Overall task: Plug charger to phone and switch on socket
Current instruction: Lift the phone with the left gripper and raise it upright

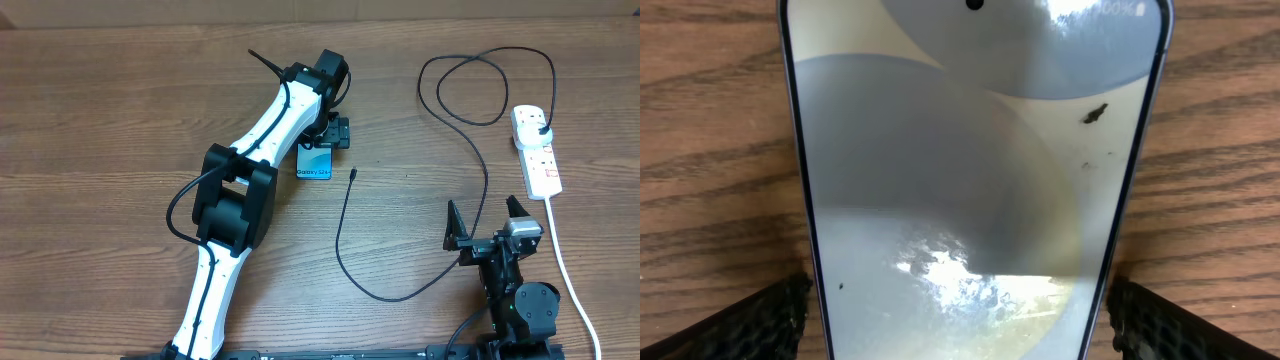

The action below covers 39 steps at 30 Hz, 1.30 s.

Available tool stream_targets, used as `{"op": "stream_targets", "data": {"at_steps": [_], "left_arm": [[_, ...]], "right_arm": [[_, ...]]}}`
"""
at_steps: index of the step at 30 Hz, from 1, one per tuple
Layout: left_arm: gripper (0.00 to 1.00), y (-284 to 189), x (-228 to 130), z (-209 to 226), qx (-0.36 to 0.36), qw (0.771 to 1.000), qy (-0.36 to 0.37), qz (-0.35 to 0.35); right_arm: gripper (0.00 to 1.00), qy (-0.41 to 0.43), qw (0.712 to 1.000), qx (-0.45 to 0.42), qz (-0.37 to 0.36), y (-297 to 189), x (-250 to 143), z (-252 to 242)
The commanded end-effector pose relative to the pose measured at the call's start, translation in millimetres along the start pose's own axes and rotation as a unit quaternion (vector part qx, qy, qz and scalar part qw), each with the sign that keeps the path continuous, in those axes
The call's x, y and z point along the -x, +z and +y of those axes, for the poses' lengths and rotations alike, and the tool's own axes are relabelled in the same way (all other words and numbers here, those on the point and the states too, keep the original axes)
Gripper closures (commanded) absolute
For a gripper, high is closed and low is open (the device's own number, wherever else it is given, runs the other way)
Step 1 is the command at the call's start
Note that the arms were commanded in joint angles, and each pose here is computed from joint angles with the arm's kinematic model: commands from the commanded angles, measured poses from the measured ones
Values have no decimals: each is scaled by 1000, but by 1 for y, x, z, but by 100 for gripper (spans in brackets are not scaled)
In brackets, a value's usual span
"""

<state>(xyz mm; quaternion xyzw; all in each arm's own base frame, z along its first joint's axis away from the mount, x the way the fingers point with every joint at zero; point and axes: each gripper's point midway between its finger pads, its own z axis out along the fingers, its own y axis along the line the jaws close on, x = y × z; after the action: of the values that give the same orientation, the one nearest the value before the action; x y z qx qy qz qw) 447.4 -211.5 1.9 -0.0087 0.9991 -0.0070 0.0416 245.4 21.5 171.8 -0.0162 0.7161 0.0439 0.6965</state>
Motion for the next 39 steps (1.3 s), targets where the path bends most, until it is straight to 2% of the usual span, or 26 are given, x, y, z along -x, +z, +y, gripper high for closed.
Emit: {"op": "stream_targets", "data": {"at_steps": [1, 3, 8, 11, 18, 24, 33, 39], "left_arm": [[0, 17, -9, 9, 11, 1000, 5, 21], [0, 17, -9, 9, 11, 1000, 5, 21], [15, 17, -9, 9, 11, 1000, 5, 21], [15, 17, -9, 9, 12, 1000, 5, 22], [25, 15, -11, 10, 13, 1000, 5, 25], [24, 7, -5, 11, 11, 1000, 1, 19], [24, -50, 15, 3, -11, 1000, -2, -4], [27, -80, -4, -16, -116, 991, 0, 61]], "right_arm": [[0, 1, 1000, -4, -2, 0, -2, -2], [0, 1, 1000, -4, -2, 0, -2, -2], [0, 1, 1000, -4, -2, 0, -2, -2], [0, 1, 1000, -4, -2, 0, -2, -2], [0, 1, 1000, -4, -2, 0, -2, -2], [0, 1, 1000, -4, -2, 0, -2, -2], [0, 1, 1000, -4, -2, 0, -2, -2], [0, 1, 1000, -4, -2, 0, -2, -2]]}}
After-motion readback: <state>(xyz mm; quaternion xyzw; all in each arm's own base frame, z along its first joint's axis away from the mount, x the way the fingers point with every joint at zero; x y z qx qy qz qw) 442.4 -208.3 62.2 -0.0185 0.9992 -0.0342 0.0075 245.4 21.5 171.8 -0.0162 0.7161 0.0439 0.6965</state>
